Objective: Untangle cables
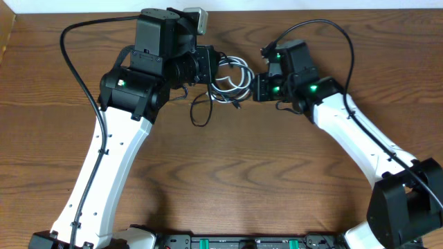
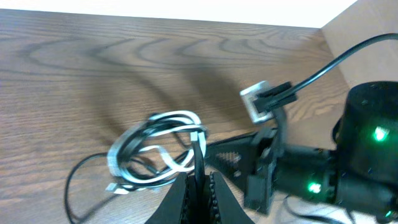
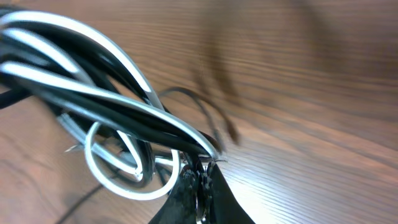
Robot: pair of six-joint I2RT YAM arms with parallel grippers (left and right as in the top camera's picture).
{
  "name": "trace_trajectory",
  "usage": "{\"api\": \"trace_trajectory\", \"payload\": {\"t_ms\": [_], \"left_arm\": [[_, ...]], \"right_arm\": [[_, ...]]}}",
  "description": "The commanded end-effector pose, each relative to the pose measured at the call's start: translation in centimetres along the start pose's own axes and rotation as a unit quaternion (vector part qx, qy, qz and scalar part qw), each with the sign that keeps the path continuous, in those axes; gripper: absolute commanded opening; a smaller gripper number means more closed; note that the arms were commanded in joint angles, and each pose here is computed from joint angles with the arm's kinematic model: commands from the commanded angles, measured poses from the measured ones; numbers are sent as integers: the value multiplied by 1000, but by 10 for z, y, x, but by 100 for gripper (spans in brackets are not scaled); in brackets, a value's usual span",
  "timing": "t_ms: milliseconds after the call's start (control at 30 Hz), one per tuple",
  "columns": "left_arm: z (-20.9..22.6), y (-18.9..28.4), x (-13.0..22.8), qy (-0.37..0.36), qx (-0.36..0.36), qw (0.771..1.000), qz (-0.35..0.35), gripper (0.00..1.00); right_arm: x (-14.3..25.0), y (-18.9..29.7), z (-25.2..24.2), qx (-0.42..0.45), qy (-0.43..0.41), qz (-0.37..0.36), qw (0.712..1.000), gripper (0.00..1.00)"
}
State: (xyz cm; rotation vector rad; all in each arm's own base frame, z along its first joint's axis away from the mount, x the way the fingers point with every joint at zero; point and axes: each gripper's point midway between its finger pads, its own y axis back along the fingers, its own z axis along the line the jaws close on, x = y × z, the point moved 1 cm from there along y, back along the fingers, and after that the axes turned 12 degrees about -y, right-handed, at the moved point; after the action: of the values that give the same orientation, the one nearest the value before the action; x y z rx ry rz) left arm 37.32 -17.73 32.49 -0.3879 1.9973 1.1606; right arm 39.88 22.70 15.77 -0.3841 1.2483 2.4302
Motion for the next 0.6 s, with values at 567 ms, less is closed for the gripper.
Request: {"api": "trace_trajectory", "payload": {"t_ms": [567], "left_arm": [[62, 16, 36, 35, -132, 988, 75, 7]], "right_arm": [[-5, 62, -148, 262, -81, 5, 962, 1]]}}
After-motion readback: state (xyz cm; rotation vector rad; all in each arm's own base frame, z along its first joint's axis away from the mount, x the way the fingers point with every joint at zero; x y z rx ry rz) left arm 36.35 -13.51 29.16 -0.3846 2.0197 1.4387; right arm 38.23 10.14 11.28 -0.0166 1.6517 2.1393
